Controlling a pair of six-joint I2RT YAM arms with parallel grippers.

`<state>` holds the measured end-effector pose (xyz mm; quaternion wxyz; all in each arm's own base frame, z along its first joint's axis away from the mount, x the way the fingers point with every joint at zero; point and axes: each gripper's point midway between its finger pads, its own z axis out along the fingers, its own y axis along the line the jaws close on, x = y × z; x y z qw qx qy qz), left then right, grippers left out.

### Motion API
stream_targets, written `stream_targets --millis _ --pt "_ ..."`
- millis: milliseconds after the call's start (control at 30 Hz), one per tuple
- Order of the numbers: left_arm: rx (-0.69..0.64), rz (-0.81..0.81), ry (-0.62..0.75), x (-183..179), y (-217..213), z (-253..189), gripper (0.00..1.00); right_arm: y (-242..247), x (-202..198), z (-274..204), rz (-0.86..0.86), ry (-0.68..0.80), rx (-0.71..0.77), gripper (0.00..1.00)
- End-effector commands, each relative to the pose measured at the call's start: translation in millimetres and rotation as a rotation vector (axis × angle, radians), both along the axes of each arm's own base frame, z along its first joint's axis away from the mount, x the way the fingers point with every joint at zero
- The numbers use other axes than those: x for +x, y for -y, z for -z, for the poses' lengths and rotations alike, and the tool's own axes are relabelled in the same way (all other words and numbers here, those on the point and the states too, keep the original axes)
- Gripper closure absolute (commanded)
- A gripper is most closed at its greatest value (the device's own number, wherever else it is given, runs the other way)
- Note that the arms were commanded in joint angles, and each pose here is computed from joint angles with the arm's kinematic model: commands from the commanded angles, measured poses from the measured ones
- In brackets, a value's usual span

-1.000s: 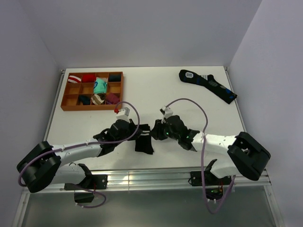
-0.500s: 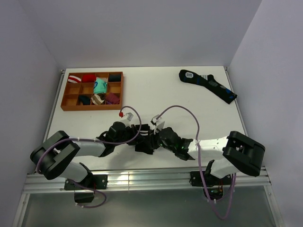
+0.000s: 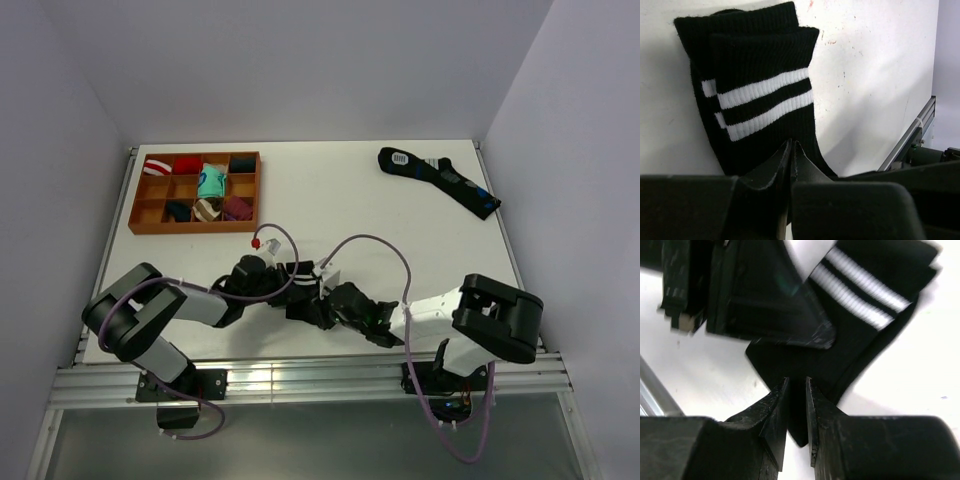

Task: Roll the socks
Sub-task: Fold the sock at the center of the board.

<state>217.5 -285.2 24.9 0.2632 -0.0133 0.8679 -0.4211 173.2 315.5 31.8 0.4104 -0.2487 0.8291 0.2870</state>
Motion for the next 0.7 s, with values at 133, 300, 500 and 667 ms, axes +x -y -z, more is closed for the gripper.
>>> stream_targets --millis 133,300,500,667 --pt "0.019 -0.021 -0.011 10.0 -2.9 2.9 0.92 -10.1 -29.5 27.9 -0.013 -0.025 -0.045 0.76" --pt "0.055 -0.021 -0.012 15.0 -6.4 4.5 0.92 -26.0 -49.2 32.7 -0.041 -0.096 0.006 0.76" --pt "0.074 -0.01 -0.015 21.2 -7.4 6.3 0.92 -49.9 -62.7 28.1 -0.078 -0.145 0.052 0.78" --pt "0.077 0.011 -0.006 23.4 -6.4 5.2 0.92 -50.5 -52.7 20.3 -0.024 -0.126 0.041 0.77"
